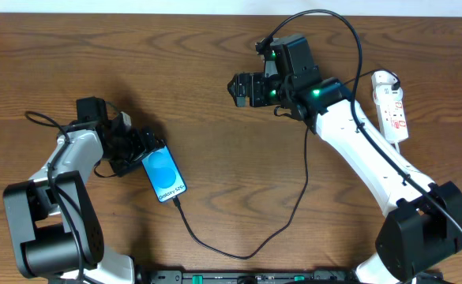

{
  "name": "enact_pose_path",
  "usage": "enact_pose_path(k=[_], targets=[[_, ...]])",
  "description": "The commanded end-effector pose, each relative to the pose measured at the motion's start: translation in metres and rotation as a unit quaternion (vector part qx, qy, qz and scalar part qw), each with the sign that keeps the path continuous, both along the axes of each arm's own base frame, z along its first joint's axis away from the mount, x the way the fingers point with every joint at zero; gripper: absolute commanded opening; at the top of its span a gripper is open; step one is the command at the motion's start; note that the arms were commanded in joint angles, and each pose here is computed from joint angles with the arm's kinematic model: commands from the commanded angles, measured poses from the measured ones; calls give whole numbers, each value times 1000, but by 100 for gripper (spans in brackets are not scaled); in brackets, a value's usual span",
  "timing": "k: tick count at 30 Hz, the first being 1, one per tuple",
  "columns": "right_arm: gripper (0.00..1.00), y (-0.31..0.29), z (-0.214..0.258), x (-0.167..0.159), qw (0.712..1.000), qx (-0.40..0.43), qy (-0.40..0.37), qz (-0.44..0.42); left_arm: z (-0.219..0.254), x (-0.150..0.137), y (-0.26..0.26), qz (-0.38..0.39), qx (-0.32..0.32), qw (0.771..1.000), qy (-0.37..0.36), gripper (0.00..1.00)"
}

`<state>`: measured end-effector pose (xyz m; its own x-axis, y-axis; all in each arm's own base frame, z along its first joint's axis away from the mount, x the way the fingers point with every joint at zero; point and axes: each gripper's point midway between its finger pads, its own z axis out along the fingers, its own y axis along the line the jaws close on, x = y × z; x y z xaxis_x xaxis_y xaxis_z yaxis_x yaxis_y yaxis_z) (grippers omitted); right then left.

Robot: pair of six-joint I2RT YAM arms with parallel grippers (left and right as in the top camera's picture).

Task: Plug charger to phone and switch on socket
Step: 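Set the phone flat on the table and open the left gripper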

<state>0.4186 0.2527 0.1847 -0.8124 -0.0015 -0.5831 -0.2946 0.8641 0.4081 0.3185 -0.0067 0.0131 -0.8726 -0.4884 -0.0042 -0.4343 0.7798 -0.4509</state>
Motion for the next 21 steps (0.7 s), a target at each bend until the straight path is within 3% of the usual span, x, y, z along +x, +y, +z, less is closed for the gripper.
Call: enact_pose_path(k=[1,12,21], targets=[[99,2,13,-1,1000,-2,-19,6,-31,-28,22,19,67,995,68,88],[99,2,13,-1,1000,-2,-19,6,-19,-22,27,22,81,995,53,88],[99,2,13,-1,1000,-1,-19,6,43,-7,45,26,137,990,-8,89]])
